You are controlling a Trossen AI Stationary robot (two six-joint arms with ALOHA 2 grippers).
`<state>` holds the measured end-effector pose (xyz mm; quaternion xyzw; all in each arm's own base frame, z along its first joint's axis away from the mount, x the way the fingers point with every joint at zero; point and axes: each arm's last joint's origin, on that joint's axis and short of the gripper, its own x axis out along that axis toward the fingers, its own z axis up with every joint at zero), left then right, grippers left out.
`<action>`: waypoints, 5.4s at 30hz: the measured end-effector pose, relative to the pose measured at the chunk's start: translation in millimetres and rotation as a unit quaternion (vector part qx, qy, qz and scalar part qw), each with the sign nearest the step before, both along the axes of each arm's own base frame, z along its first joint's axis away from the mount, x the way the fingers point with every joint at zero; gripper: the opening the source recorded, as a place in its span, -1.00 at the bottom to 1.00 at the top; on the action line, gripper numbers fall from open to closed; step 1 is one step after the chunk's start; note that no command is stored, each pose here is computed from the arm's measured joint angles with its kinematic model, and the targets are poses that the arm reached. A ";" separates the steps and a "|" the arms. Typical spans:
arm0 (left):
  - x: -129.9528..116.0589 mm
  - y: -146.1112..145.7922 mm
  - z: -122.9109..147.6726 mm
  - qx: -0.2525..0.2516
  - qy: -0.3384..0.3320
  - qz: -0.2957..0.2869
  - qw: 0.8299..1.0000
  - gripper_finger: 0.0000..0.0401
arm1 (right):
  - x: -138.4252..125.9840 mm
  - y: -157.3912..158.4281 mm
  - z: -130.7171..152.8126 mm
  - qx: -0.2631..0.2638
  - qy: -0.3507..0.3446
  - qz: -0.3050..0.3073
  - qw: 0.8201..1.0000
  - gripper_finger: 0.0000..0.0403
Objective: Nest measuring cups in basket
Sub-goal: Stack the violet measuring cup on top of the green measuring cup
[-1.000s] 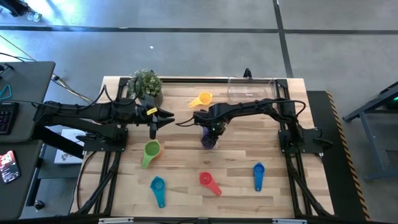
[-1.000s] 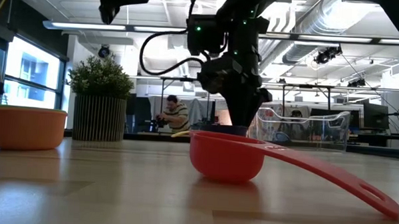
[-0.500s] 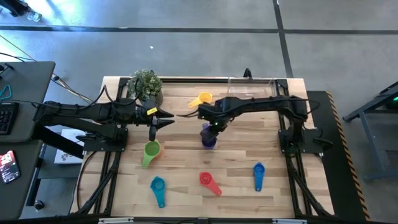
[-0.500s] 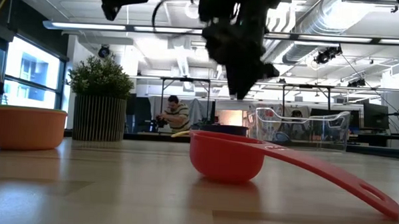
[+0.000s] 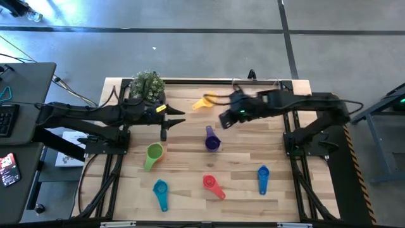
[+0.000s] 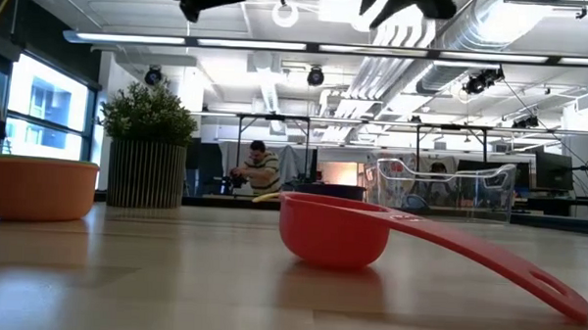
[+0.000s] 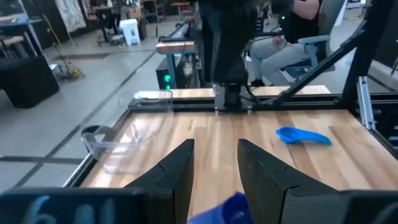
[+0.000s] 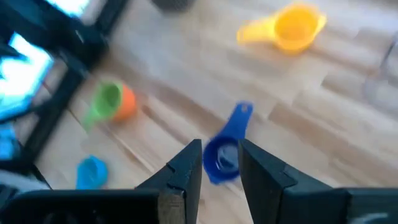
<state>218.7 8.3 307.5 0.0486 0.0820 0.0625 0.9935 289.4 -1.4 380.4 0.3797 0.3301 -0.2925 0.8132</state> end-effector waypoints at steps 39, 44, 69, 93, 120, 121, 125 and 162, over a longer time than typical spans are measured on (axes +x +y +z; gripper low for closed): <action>137.7 -14.1 -94.2 0.113 0.291 -0.156 0.937 -0.43 | -56.1 3.4 34.2 -0.078 -0.027 -0.024 0.996 -0.52; 142.0 -24.0 -109.6 0.143 0.310 -0.184 0.922 -0.43 | -56.2 3.4 34.0 -0.078 -0.026 -0.024 0.996 -0.52; 152.5 -33.8 -148.8 0.170 0.348 -0.202 0.900 -0.43 | -57.0 3.4 32.5 -0.079 -0.019 -0.023 0.996 -0.52; 156.5 -16.4 -162.0 0.153 0.363 -0.184 0.900 -0.79 | -56.9 3.4 32.5 -0.077 -0.020 -0.025 0.997 -0.52; 172.6 -30.5 -138.9 0.068 0.441 -0.095 0.890 -0.99 | -56.9 3.2 32.6 -0.077 -0.021 -0.031 0.996 -0.52; 172.4 -30.6 -135.2 0.054 0.452 -0.086 0.886 -0.99 | -56.9 3.1 32.6 -0.076 -0.022 -0.034 0.996 -0.52; 173.5 -32.7 -117.7 0.006 0.477 -0.046 0.878 -0.99 | -57.1 2.7 32.7 -0.080 -0.022 -0.041 0.996 -0.52; 88.4 -84.2 -21.1 -0.301 0.420 0.434 0.738 -0.98 | -59.2 -18.8 29.6 -0.107 0.035 0.076 0.991 -0.52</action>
